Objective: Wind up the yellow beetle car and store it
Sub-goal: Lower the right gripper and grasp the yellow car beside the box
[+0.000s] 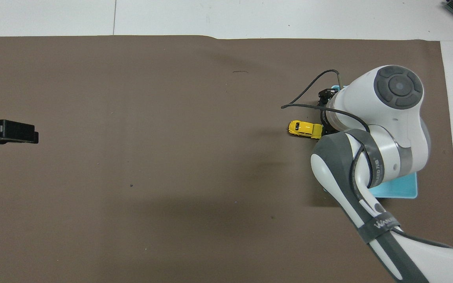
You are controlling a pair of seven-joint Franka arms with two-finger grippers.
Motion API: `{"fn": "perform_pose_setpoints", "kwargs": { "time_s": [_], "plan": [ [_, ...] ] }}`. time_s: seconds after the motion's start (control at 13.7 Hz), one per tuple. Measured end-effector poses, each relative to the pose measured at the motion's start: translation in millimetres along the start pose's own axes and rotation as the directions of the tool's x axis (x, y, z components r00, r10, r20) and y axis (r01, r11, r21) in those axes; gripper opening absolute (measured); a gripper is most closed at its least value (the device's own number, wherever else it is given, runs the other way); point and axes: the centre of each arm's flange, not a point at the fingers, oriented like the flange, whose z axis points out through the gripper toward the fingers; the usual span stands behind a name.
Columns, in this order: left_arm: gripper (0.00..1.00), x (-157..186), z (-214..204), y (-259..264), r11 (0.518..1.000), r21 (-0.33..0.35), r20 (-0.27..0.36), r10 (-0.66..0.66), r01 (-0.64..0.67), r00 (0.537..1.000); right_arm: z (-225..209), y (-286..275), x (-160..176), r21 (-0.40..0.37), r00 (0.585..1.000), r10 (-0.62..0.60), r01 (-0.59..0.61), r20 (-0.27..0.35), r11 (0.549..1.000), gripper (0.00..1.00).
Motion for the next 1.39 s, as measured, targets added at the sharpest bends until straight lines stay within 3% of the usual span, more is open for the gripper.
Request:
{"fn": "perform_pose_setpoints", "kwargs": {
  "time_s": [0.88, 1.39],
  "plan": [
    [1.0, 1, 0, -18, 0.999, -0.001, 0.002, -0.032, 0.032, 0.999, 111, 4, 0, 0.064, 1.0, 0.017, -0.018, 0.026, 0.998, 1.0],
    [1.0, 1, 0, -23, 0.999, -0.001, 0.007, -0.042, 0.042, 0.999, 126, 7, 2, 0.04, 1.0, 0.018, -0.019, 0.021, 0.999, 1.0]
  ]
}}
